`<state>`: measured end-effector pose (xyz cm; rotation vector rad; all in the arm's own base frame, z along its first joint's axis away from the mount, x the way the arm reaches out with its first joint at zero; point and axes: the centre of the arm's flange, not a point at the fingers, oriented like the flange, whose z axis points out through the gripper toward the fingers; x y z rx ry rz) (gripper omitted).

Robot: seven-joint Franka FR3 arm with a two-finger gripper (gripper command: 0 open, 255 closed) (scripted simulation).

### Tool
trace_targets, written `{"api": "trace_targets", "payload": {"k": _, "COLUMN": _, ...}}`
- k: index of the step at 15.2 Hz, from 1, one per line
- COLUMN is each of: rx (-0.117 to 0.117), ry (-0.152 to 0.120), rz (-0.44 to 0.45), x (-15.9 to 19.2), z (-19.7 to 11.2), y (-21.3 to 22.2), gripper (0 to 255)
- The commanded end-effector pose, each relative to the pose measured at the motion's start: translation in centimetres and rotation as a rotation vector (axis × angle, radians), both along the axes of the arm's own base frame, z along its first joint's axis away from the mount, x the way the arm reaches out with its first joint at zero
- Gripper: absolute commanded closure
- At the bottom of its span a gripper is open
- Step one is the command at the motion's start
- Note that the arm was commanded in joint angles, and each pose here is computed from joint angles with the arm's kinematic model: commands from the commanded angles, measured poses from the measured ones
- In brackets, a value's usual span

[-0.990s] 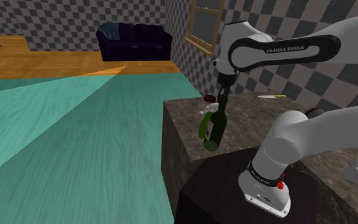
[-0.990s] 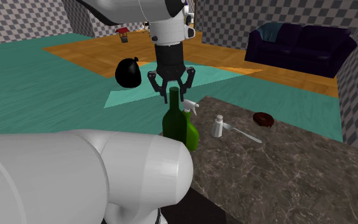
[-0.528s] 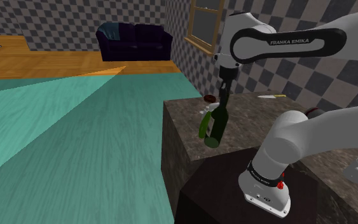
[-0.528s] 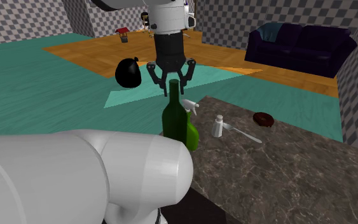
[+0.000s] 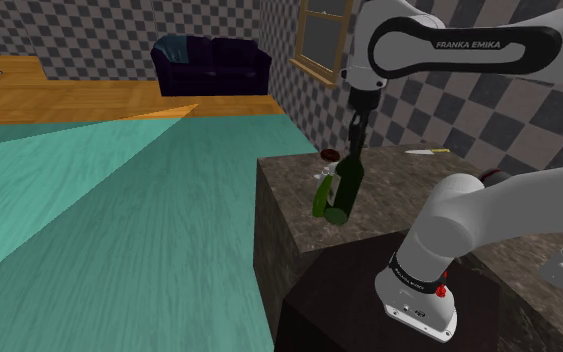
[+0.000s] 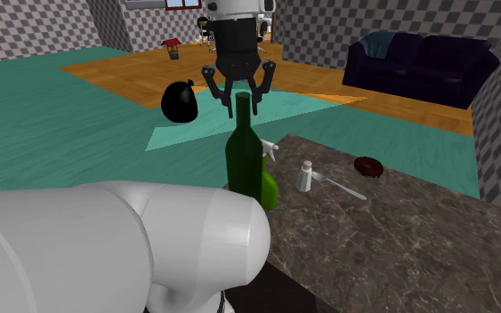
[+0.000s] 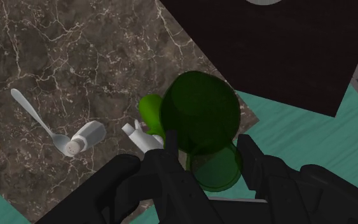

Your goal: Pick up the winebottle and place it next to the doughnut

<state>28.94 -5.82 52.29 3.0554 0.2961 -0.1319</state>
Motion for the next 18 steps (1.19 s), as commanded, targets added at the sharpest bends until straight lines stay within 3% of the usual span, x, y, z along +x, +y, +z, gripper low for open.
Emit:
{"api": "trace_targets", "payload": {"k": 1, "rx": 0.0, "ry": 0.0, "rz": 0.0, "x": 0.1, "z": 1.1, "y": 0.0, "gripper": 255}}
{"api": "trace_targets", "payload": {"k": 18, "rx": 0.0, "ry": 0.0, "rz": 0.0, "x": 0.1, "z": 10.1, "y": 0.0, "gripper": 255}}
